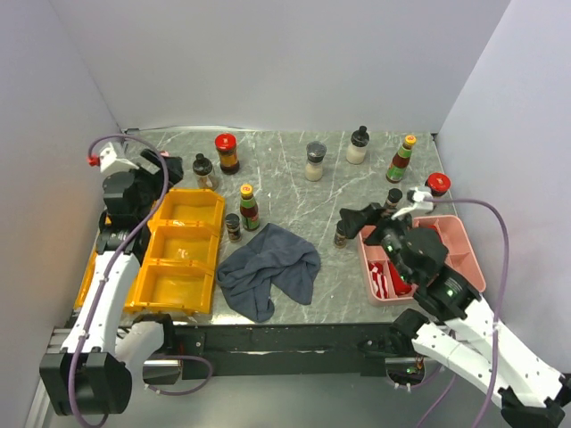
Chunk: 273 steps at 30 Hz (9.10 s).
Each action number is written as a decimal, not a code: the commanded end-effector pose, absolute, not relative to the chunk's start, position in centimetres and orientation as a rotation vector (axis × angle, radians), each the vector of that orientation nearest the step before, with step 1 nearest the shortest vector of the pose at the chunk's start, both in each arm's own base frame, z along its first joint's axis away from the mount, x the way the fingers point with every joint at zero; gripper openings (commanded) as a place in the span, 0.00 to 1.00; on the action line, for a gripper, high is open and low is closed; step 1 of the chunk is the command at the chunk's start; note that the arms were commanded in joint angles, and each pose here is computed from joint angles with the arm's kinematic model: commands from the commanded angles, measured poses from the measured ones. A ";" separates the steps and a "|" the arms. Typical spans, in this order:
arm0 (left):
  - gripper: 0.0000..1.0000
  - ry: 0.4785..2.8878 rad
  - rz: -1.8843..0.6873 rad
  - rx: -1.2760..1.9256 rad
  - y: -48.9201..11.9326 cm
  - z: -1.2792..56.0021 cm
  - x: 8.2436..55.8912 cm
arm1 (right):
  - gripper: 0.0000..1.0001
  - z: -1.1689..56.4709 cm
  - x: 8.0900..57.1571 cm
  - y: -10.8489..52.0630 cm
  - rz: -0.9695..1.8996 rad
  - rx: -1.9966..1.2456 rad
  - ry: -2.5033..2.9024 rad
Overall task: Organize the condiment bottles
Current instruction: Pick up the bottle from the corner of the board, then place the bottle in the storage box, then pick up the bottle from the center of the board, then place the bottle in the storage box.
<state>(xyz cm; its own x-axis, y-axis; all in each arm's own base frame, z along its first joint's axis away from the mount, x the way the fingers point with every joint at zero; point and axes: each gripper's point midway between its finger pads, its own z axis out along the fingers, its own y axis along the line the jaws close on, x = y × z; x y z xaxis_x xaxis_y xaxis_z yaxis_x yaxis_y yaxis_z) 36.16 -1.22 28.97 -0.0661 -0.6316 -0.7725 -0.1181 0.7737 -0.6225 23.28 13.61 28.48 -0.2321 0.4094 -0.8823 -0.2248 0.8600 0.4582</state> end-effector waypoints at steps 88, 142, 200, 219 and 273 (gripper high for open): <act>0.01 1.599 0.447 -1.199 15.9 24.7 40.6 | 0.96 29.3 21.7 17.6 0.816 -0.041 1.641; 1.00 1.745 0.019 -1.010 9.5 24.2 40.5 | 0.98 28.7 21.5 18.4 0.840 -0.068 1.678; 0.68 1.724 -0.096 -0.023 -20.5 22.7 36.3 | 0.89 22.9 23.4 17.0 0.596 -0.036 1.899; 0.42 1.788 -0.135 -0.038 -20.9 20.0 40.0 | 0.89 23.2 23.2 16.6 0.594 -0.033 1.878; 0.01 1.540 0.225 -0.552 1.7 25.3 41.6 | 0.89 23.9 22.4 16.5 0.640 -0.050 1.840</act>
